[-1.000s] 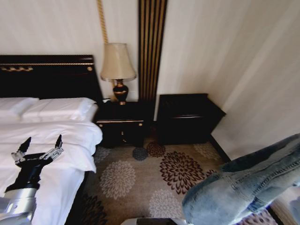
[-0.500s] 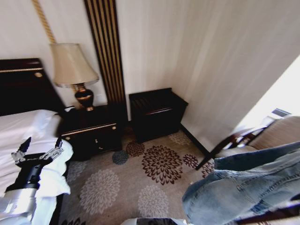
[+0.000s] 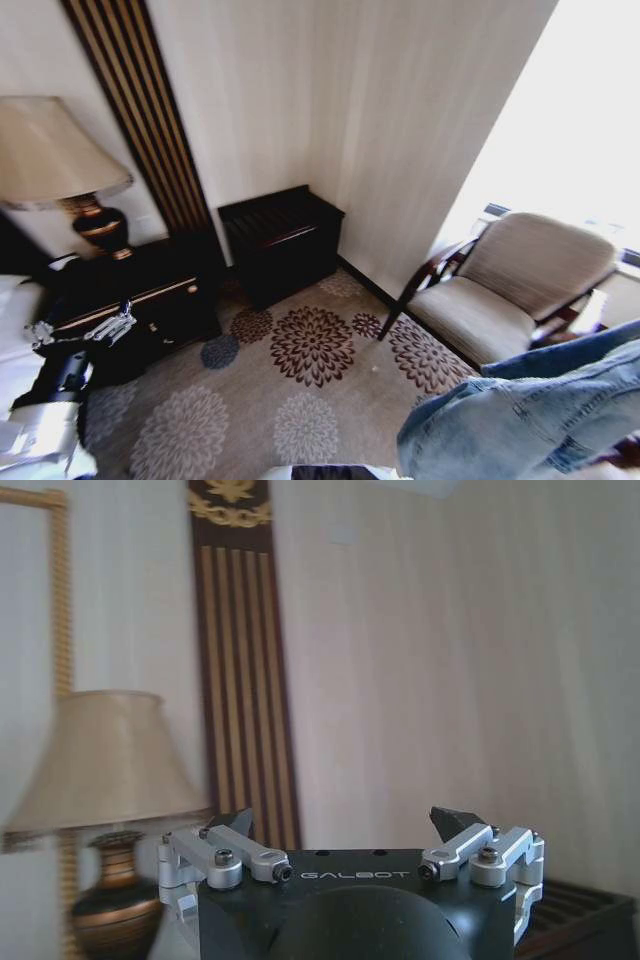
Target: Pick up the clothes from the bed and hang them on the clothes hanger.
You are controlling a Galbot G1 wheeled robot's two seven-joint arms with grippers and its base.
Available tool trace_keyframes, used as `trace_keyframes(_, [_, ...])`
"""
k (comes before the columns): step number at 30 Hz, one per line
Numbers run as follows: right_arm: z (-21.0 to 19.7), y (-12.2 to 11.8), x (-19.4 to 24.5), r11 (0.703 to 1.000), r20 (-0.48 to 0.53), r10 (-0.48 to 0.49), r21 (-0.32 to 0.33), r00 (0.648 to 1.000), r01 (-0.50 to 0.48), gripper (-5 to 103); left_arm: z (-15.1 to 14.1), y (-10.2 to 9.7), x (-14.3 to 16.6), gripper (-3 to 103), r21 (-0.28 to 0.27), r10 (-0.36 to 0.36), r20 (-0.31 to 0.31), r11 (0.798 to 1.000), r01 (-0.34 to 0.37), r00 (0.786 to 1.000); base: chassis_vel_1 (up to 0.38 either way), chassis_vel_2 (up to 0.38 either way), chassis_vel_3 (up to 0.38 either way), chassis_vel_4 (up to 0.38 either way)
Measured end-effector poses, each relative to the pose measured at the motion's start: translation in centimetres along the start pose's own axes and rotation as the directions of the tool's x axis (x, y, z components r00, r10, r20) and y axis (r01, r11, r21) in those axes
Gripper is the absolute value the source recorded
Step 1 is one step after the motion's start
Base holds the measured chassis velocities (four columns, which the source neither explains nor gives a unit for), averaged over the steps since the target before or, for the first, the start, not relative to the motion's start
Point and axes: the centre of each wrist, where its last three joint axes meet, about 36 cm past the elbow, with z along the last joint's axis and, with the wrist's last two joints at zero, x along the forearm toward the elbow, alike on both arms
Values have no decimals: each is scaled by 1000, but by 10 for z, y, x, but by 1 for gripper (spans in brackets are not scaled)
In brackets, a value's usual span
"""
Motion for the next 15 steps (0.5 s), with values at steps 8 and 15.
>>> trace_keyframes(8, [5, 1, 5, 1000, -25, 1, -5, 1000, -1, 20, 0, 0, 0, 100, 0, 0, 0, 1000, 0, 1000, -122, -132, -127, -113])
trace_keyframes(15, [13, 7, 11, 1000, -9, -14, 21, 1000, 14, 20, 0, 0, 0, 100, 0, 0, 0, 1000, 0, 1000, -119, -116, -122, -129])
